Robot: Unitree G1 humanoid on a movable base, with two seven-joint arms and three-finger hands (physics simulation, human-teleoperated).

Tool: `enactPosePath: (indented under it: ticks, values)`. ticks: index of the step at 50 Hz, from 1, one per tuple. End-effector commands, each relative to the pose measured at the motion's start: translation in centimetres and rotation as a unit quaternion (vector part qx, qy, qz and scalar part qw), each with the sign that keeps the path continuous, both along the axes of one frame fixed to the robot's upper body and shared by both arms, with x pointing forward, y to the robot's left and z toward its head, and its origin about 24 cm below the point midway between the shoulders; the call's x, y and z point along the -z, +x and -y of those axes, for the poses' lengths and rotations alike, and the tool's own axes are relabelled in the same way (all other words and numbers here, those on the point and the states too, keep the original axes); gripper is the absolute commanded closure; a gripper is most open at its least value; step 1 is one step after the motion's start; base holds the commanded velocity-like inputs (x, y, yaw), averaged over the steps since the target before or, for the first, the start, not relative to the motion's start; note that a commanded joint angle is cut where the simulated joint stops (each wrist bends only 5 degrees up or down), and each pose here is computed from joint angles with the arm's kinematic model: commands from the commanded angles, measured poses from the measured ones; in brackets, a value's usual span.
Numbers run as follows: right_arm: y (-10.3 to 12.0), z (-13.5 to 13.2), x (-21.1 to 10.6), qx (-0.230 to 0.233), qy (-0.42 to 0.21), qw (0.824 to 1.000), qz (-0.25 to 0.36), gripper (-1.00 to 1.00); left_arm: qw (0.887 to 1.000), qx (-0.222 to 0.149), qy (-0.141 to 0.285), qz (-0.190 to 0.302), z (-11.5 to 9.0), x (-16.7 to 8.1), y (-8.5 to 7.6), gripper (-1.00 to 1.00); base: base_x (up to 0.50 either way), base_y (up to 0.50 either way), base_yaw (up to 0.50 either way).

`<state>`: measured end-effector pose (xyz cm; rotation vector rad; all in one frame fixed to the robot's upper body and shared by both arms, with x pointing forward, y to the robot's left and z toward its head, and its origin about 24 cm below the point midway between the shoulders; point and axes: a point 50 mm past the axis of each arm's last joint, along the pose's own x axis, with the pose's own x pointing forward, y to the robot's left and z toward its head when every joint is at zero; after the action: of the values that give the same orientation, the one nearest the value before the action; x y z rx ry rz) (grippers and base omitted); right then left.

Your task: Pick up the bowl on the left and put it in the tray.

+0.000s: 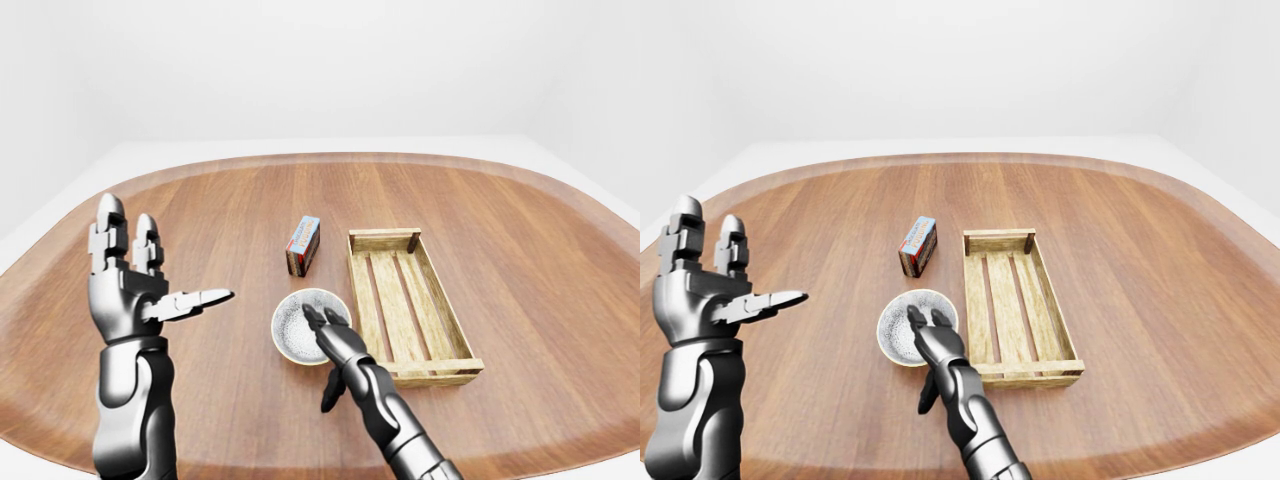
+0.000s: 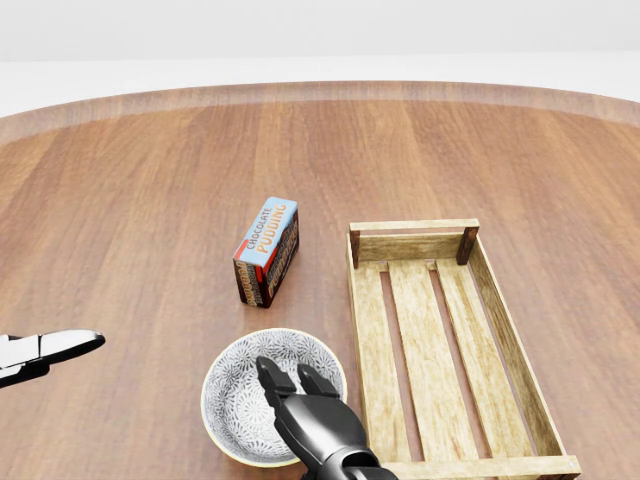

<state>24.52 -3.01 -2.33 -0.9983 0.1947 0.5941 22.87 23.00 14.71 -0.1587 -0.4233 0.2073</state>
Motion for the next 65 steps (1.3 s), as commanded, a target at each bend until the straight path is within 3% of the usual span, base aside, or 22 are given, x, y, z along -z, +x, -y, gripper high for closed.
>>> enactPosePath:
  ticks: [1,32,34,35,36,37,38,39,53,65]
  values:
    - [0.1,-0.1,0.6,0.002,-0.004,1.000,-0.010,-1.00,1.000,0.000,-0.001,-0.001,0.0,0.1,0.0,-1.00,0.00,0.00,0.00]
    - [0.1,-0.7,2.2,0.012,-0.009,0.999,-0.037,-0.99,1.000,-0.001,-0.002,0.001,-0.1,0.0,0.0,-1.00,0.00,0.00,0.00]
    - [0.1,-0.7,2.4,0.013,-0.009,0.999,-0.039,-0.84,1.000,0.000,-0.002,0.000,-0.1,0.0,0.1,-1.00,0.00,0.00,0.00]
    - [0.0,-0.7,2.6,0.014,-0.010,0.999,-0.042,-0.48,1.000,0.000,-0.002,-0.001,0.0,0.0,0.1,-1.00,0.00,0.00,0.00]
    - [0.0,-0.7,2.7,0.015,-0.010,0.999,-0.044,-0.26,1.000,0.000,-0.002,0.000,0.0,0.0,0.1,-1.00,0.00,0.00,0.00]
    - [0.0,-0.7,2.7,0.016,-0.010,0.999,-0.045,0.23,1.000,-0.001,-0.002,0.000,-0.1,0.0,0.1,-1.00,0.00,0.00,0.00]
    - [0.0,-0.7,2.7,0.015,-0.011,0.999,-0.045,0.37,1.000,0.000,-0.002,0.000,-0.1,0.0,0.1,-1.00,0.00,0.00,0.00]
    - [0.0,-0.8,2.7,0.014,-0.010,0.999,-0.045,1.00,1.000,0.000,-0.002,-0.001,-0.1,0.1,0.2,-1.00,0.00,0.00,0.00]
    - [-0.7,-1.2,2.3,-0.003,-0.008,0.999,-0.045,1.00,1.000,0.001,-0.002,-0.003,0.0,0.1,0.2,-1.00,0.00,0.00,0.00]
    - [0.3,-2.4,0.1,-0.040,-0.011,0.999,-0.018,1.00,1.000,0.001,-0.002,0.000,0.0,0.0,0.1,-1.00,0.00,0.00,0.00]
